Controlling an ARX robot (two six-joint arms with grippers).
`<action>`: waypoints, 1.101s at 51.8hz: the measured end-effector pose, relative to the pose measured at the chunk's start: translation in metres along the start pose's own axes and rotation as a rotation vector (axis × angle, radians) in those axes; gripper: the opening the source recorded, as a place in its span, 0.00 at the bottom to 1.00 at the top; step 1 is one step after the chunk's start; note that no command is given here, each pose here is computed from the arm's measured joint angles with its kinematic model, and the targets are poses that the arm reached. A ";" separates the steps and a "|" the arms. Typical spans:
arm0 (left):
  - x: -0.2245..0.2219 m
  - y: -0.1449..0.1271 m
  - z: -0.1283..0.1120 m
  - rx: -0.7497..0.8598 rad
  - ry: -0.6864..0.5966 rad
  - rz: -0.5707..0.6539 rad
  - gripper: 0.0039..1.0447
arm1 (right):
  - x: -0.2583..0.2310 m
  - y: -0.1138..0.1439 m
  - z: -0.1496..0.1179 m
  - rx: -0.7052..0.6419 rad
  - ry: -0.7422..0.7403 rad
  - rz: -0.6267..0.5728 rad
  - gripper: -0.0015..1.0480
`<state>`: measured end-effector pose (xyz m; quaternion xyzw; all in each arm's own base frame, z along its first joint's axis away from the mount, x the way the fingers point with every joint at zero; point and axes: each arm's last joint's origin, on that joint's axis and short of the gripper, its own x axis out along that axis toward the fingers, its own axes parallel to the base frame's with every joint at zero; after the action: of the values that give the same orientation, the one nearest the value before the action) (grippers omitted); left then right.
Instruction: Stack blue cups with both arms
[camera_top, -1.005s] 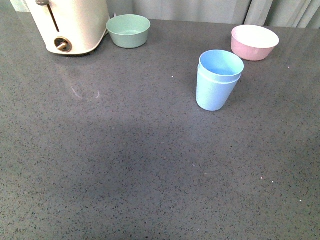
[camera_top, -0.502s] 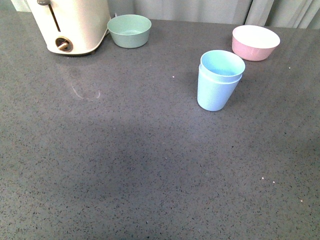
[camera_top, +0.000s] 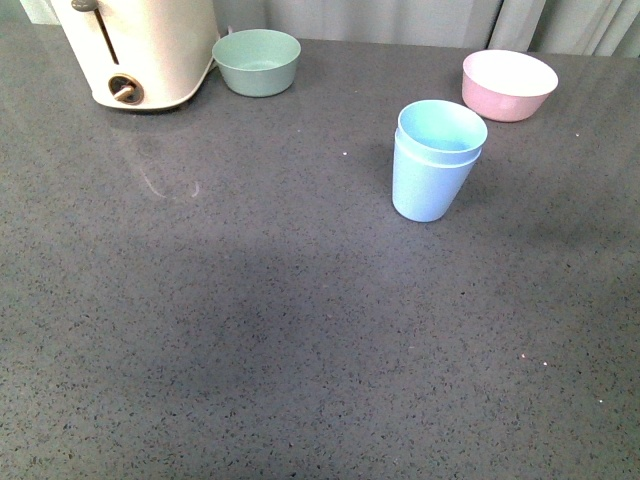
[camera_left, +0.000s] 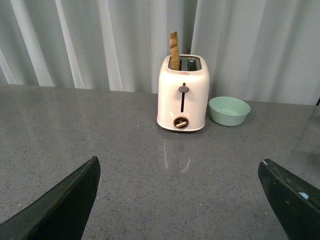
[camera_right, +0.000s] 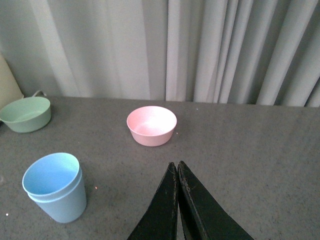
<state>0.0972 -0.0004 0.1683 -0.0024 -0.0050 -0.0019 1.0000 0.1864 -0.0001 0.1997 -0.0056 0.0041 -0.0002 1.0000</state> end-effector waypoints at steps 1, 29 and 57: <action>0.000 0.000 0.000 0.000 0.000 0.000 0.92 | -0.002 0.000 -0.001 0.000 -0.001 0.000 0.02; 0.000 0.000 0.000 0.000 0.000 0.000 0.92 | -0.046 0.000 -0.025 0.000 0.000 0.000 0.02; 0.000 0.000 0.000 0.000 0.000 0.000 0.92 | -0.066 0.000 -0.026 0.001 -0.032 0.000 0.02</action>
<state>0.0971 -0.0004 0.1683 -0.0022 -0.0052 -0.0019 1.0000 0.1199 -0.0001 0.1745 -0.0051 -0.0121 -0.0003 0.9999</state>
